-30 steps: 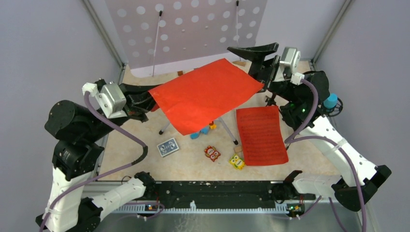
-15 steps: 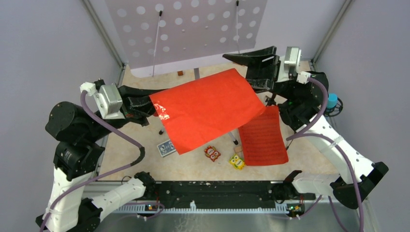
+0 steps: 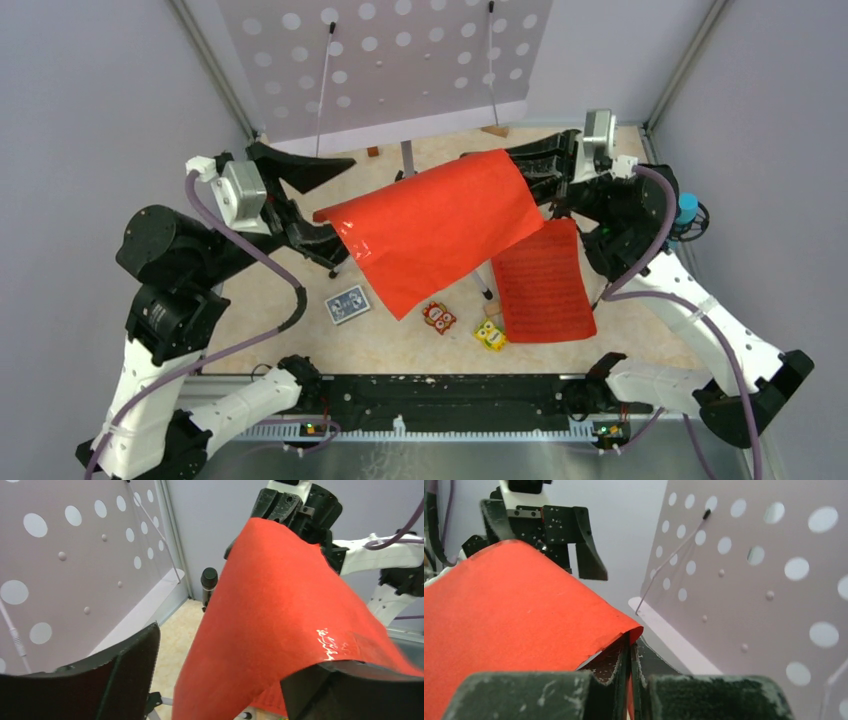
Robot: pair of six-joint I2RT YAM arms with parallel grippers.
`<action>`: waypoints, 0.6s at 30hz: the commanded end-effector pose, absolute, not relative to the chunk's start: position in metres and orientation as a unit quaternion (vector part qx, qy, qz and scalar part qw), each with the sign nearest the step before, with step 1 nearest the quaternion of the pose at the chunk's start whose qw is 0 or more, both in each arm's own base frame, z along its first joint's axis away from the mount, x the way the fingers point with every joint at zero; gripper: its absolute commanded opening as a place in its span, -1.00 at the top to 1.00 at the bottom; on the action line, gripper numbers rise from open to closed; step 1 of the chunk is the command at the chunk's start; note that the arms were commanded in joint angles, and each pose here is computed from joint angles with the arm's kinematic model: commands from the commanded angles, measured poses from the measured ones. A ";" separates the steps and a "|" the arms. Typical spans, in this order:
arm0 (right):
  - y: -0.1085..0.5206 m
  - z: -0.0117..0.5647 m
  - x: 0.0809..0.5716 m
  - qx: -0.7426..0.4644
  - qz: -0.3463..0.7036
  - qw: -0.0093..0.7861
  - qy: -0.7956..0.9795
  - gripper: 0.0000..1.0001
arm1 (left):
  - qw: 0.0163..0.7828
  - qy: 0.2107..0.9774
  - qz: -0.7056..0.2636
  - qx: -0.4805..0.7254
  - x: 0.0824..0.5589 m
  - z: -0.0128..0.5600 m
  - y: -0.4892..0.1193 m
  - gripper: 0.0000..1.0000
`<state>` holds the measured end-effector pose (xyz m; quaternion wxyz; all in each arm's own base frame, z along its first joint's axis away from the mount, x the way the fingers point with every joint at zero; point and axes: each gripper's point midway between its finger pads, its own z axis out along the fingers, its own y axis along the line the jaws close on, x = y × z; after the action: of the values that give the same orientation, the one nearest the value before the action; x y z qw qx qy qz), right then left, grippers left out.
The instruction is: Pack up the instrument practice props
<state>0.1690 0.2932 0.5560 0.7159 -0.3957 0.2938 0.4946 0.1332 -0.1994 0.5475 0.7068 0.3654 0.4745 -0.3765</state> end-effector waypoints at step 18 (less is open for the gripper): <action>0.157 0.234 0.196 0.101 0.299 0.440 0.841 1.00 | 0.675 0.556 -0.377 0.305 0.178 0.521 -0.212 -0.97</action>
<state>0.1961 0.1929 0.3592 0.5625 -0.0345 0.7101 0.4221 0.1615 -0.2094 0.5217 0.6813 0.3278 0.5316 -0.3818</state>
